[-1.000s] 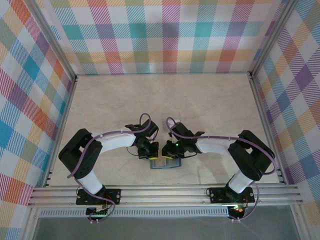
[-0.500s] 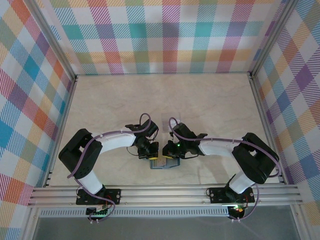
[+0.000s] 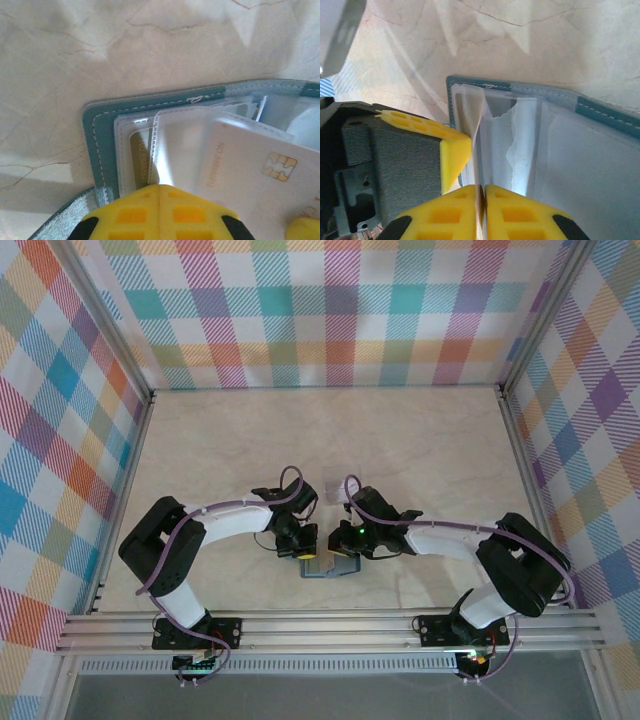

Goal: Take the credit cards out of the card holder

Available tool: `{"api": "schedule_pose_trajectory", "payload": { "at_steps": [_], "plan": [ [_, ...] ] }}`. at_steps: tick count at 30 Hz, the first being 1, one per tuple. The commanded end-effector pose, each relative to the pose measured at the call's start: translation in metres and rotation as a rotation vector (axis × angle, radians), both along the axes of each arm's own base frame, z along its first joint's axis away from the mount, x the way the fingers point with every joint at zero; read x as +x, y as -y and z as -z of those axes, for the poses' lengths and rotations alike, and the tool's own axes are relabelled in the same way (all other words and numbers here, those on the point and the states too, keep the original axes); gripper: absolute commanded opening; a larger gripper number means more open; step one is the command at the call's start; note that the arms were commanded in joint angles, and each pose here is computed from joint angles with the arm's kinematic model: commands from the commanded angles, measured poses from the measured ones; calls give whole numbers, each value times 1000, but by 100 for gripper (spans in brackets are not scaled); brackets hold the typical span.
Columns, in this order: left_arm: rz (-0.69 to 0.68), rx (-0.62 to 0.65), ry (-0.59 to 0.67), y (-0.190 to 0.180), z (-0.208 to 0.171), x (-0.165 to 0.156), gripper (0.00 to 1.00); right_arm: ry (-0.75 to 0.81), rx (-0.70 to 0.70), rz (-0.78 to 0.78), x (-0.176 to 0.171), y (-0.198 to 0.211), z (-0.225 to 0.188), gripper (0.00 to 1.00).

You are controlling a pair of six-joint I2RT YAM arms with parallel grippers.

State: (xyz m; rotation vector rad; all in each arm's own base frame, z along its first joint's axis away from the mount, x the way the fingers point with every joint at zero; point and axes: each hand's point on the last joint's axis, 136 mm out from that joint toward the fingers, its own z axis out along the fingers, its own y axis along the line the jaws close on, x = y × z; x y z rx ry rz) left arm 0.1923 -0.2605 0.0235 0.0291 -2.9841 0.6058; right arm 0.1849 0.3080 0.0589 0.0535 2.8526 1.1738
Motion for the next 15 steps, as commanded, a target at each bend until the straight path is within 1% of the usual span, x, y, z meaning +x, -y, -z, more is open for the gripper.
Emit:
{"api": "schedule_pose_trajectory", "payload": {
  "at_steps": [1, 4, 11, 15],
  "plan": [
    [19, 149, -55, -27, 24, -18, 4, 9, 6, 16, 1, 3, -4, 14],
    [21, 152, -55, -27, 24, -17, 4, 6, -24, 24, 2, 8, -2, 13],
    [19, 146, -46, -26, 19, -15, 4, 5, -186, 28, 0, 32, 7, 9],
    [18, 142, -40, -25, 14, -14, 4, 18, -208, 17, -1, 36, 4, 6]
  ]
}}
